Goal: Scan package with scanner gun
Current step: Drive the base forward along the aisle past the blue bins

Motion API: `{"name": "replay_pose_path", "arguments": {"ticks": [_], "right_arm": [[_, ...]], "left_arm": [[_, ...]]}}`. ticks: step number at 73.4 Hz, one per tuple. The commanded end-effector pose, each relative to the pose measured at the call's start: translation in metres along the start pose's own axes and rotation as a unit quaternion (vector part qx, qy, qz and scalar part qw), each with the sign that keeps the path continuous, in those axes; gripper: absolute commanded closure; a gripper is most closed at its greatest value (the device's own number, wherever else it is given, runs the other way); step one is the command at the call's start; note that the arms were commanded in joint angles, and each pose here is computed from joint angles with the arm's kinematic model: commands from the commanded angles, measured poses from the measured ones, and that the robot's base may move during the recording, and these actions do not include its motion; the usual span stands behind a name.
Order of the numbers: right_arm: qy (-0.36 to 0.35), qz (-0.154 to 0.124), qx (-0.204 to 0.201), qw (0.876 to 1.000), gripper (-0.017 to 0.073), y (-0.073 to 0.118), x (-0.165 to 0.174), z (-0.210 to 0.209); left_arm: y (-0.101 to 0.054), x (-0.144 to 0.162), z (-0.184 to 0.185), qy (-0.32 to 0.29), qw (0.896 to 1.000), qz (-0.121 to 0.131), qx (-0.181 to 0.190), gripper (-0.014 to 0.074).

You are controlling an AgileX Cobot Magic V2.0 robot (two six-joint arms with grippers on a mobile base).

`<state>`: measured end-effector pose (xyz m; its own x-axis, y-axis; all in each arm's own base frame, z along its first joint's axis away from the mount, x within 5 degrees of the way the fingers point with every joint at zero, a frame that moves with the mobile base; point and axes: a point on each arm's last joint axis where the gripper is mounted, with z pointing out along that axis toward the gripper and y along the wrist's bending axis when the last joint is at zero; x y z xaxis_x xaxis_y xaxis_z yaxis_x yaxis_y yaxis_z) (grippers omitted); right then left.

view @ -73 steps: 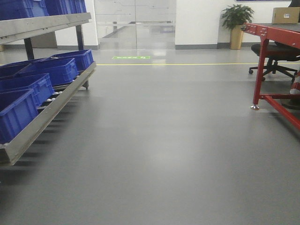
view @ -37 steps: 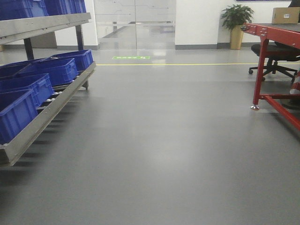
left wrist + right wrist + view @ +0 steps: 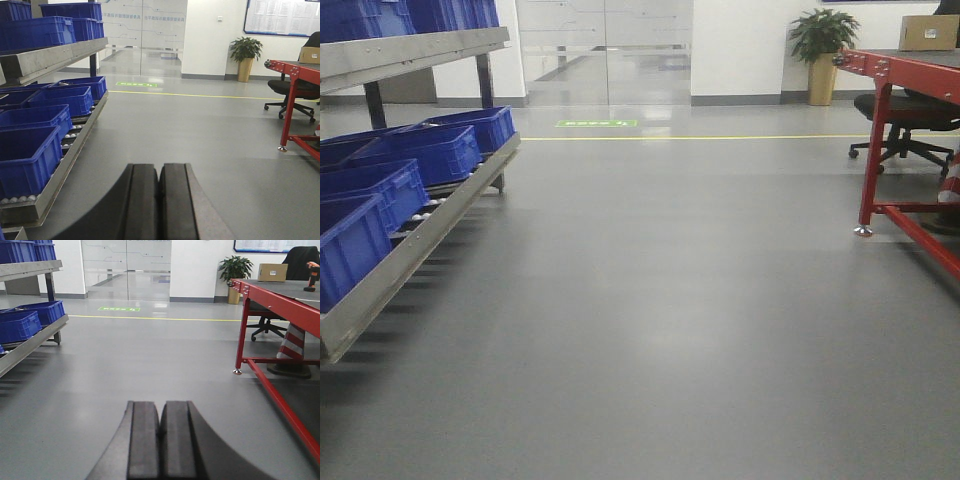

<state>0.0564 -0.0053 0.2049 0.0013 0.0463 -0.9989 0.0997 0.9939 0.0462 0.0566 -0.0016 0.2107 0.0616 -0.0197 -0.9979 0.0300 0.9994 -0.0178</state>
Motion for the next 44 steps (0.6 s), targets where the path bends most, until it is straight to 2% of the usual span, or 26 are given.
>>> {"name": "replay_pose_path", "arguments": {"ticks": [1,44], "right_arm": [[-0.008,-0.006,-0.001,1.000,0.0728,0.0000,-0.0016,-0.0002],[-0.008,-0.006,-0.001,1.000,0.0728,0.0000,-0.0016,-0.0002]], "left_arm": [[-0.0003,-0.0020,-0.0003,-0.009,1.000,-0.002,0.003,0.0705],[-0.0003,-0.0020,-0.0003,-0.009,1.000,-0.002,0.003,0.0705]]}}
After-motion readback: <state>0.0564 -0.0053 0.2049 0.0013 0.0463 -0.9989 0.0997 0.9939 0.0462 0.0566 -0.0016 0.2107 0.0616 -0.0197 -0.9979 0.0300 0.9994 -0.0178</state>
